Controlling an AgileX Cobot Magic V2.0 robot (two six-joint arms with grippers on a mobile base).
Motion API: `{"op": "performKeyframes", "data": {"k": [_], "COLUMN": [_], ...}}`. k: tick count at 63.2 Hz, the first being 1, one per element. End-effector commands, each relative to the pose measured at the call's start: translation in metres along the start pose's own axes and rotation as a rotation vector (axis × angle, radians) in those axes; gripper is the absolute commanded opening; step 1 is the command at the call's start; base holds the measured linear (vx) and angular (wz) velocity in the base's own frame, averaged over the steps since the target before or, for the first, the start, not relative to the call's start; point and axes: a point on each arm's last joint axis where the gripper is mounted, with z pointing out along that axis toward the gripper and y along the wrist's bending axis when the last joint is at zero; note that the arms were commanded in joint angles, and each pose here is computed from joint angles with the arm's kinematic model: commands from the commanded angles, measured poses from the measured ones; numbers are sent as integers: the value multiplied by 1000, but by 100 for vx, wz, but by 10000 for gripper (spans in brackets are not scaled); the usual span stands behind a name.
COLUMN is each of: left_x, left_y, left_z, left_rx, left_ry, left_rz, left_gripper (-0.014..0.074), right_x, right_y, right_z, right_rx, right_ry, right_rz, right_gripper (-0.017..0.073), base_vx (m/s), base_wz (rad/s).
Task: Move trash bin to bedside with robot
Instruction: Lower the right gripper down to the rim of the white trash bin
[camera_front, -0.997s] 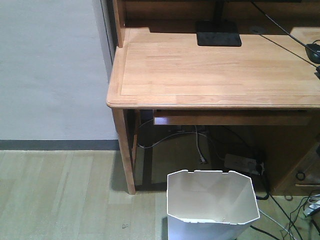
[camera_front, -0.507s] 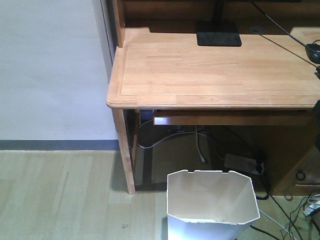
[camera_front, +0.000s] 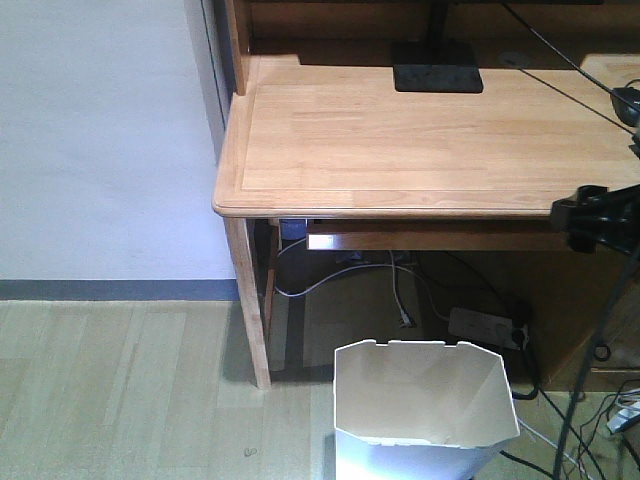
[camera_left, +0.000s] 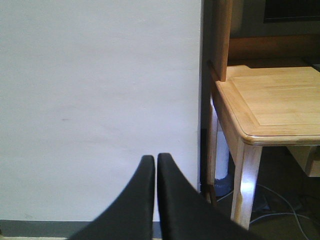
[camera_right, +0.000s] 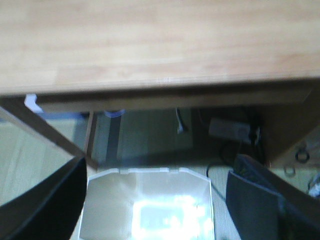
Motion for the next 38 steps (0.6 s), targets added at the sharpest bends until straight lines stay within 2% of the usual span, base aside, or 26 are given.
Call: {"op": "performKeyframes", "data": {"k": [1,19,28,38], "left_x": [-1,-1,-1,-1], "left_y": [0,0,0,0], "left_z": [0,0,0,0], "left_rx": [0,0,0,0], "left_ry": [-66,-66,-66,-66], "left_rz": [-4,-4,-4,-4], "left_gripper": [-6,-6,-6,-6], "right_x": [-18,1,16,37], "right_y": [-3,-41,-50,-58], "right_z": [13,74,110,151], "right_rx": [9,52,38,59], "right_ry": [8,263,344,395], "right_rz": [6,13,-23,-22], "right_gripper": [564,564,564,564], "base_vx": [0,0,0,0], "base_wz": [0,0,0,0]}}
